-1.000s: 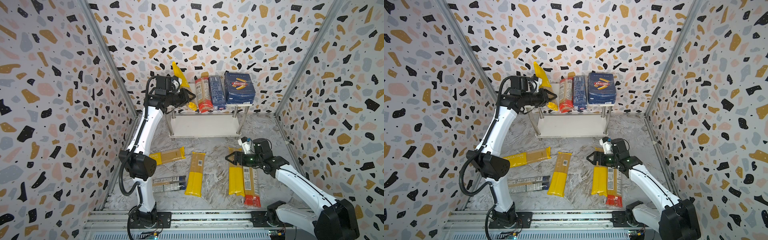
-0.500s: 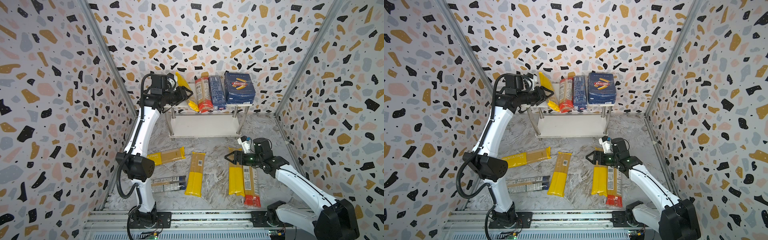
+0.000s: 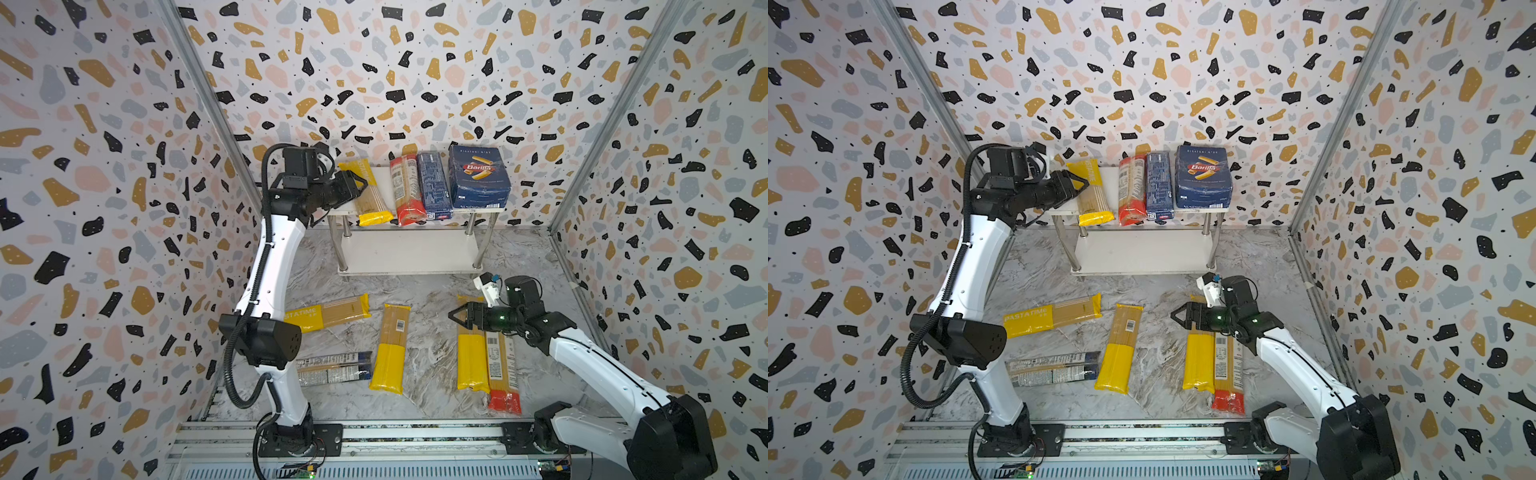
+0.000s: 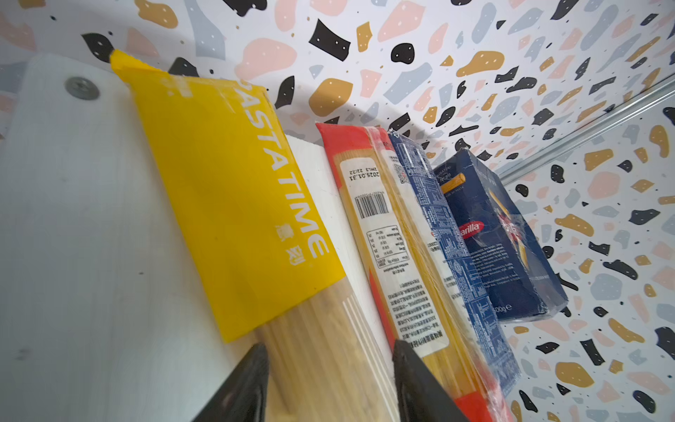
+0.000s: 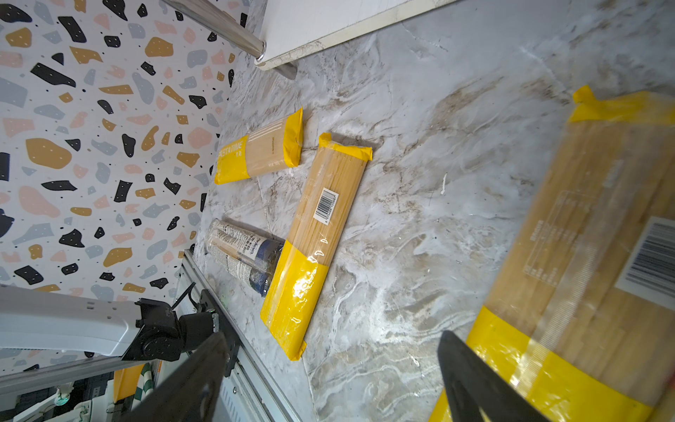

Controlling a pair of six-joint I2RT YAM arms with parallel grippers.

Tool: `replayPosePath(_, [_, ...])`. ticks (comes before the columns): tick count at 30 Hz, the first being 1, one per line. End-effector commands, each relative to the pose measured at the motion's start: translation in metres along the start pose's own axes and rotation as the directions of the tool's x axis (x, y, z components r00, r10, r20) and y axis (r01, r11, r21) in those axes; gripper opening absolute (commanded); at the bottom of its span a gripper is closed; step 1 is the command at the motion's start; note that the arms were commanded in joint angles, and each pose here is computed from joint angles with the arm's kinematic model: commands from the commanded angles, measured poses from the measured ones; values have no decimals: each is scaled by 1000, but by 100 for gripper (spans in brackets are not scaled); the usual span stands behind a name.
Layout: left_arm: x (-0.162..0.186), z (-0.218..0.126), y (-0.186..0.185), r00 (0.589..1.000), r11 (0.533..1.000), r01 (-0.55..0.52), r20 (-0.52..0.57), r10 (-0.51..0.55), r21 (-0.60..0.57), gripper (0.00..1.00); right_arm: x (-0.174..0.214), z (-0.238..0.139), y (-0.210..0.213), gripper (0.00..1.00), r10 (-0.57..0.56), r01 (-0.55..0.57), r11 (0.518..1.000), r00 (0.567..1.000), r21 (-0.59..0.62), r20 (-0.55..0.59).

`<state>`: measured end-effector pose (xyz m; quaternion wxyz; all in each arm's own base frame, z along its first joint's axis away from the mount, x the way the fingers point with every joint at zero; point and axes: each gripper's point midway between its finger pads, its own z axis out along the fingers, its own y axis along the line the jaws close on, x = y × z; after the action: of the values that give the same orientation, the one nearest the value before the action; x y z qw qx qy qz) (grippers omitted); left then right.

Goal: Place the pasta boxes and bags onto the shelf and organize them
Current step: 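Lower the yellow bag upright beside the red-and-white bag on the top shelf, then open the left gripper and withdraw it down toward the table bags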

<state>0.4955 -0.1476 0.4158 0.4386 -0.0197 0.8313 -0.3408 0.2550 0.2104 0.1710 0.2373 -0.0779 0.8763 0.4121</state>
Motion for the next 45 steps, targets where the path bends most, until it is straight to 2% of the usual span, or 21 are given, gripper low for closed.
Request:
replayPosePath(1, [-15,-11,3,998,998,-40,55,43,-45,55,-4,-6,1,91,-32,31,999,999,11,22])
replayPosePath(7, [-21,-8,21,996,989,-48,73,59,-143,57,-5,-8,-1,91,-38,37,999,999,32,23])
replayPosePath(25, [-22,32,9,997,998,-46,56,48,-39,56,-4,-11,-15,91,-20,18,996,1000,86,24])
replayPosePath(32, [-22,47,-6,996,998,-58,65,57,15,56,-7,-17,-24,91,-14,10,994,999,110,34])
replayPosePath(45, [-26,63,-19,996,995,-46,82,38,94,54,-10,-21,-32,91,-11,6,992,999,127,38])
